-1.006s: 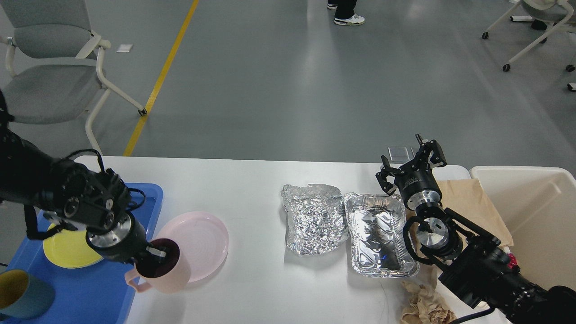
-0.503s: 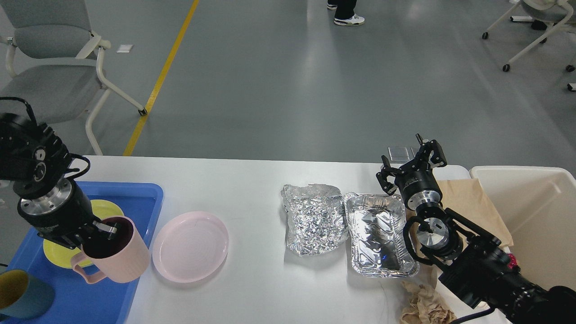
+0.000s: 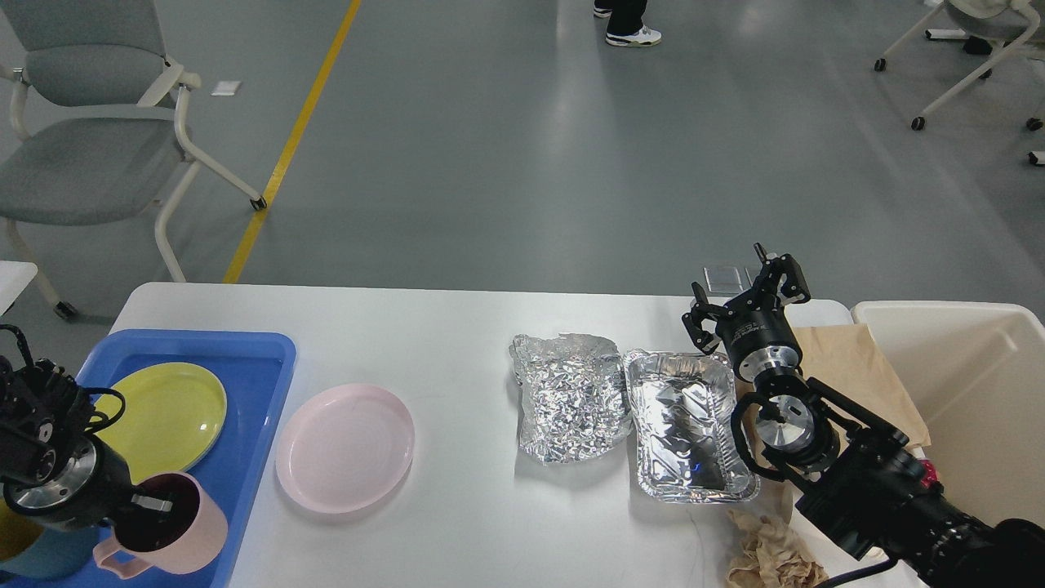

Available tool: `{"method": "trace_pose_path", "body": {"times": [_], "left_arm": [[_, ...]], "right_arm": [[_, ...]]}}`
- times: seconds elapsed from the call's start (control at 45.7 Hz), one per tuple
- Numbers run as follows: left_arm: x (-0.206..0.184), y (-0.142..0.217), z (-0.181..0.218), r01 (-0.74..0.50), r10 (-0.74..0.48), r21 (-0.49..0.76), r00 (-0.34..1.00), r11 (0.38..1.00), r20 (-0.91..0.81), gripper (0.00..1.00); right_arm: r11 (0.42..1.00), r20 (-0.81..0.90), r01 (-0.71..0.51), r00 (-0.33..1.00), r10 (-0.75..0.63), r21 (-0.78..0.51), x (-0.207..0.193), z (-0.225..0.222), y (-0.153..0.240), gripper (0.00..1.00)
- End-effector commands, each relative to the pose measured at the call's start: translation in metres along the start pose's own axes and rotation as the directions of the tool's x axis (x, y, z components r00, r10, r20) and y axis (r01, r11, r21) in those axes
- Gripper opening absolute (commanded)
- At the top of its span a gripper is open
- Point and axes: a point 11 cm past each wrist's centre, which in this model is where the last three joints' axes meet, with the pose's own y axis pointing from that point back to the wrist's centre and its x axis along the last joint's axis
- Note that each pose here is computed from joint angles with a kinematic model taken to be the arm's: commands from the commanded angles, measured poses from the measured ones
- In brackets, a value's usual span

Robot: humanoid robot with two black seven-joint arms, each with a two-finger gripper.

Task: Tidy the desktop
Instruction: 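Lift the pink mug and set it on the tray corner nearest the robot, then open the left gripper and move it to the pink plate rim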

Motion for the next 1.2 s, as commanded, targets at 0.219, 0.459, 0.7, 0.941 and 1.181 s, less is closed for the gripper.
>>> {"method": "trace_pose_path", "body": {"times": [0.219, 0.459, 0.7, 0.941, 1.181], "left_arm": [[-0.003, -0.033, -0.042, -0.015, 0.011, 0.107, 0.999, 0.994, 0.039, 0.0], [-0.003, -0.041, -0.036, -0.052, 0.051, 0.074, 0.998, 0.996, 0.024, 0.1], [-0.003, -0.045, -0.026, -0.044, 0.044, 0.038, 0.999, 0.998, 0.005, 1.0], [-0.011, -0.038, -0.034, 0.033, -0.032, 0.022, 0.998, 0.999, -0.051, 1.0], [0.003, -0.006, -0.04, 0.094, -0.097, -0.032, 0.987, 0.995, -0.129, 1.0]], "right_arm": [[1.0, 0.001, 0.001, 1.0, -0.001, 0.0, 0.0, 0.0, 0.0, 1.0], [1.0, 0.001, 0.001, 1.0, -0.001, 0.0, 0.0, 0.0, 0.0, 1.0], [1.0, 0.001, 0.001, 1.0, -0.001, 0.0, 0.0, 0.0, 0.0, 1.0], [1.0, 0.001, 0.001, 1.0, -0.001, 0.0, 0.0, 0.0, 0.0, 1.0], [1.0, 0.0, 0.0, 1.0, 0.0, 0.001, 0.0, -0.001, 0.0, 1.0]]}}
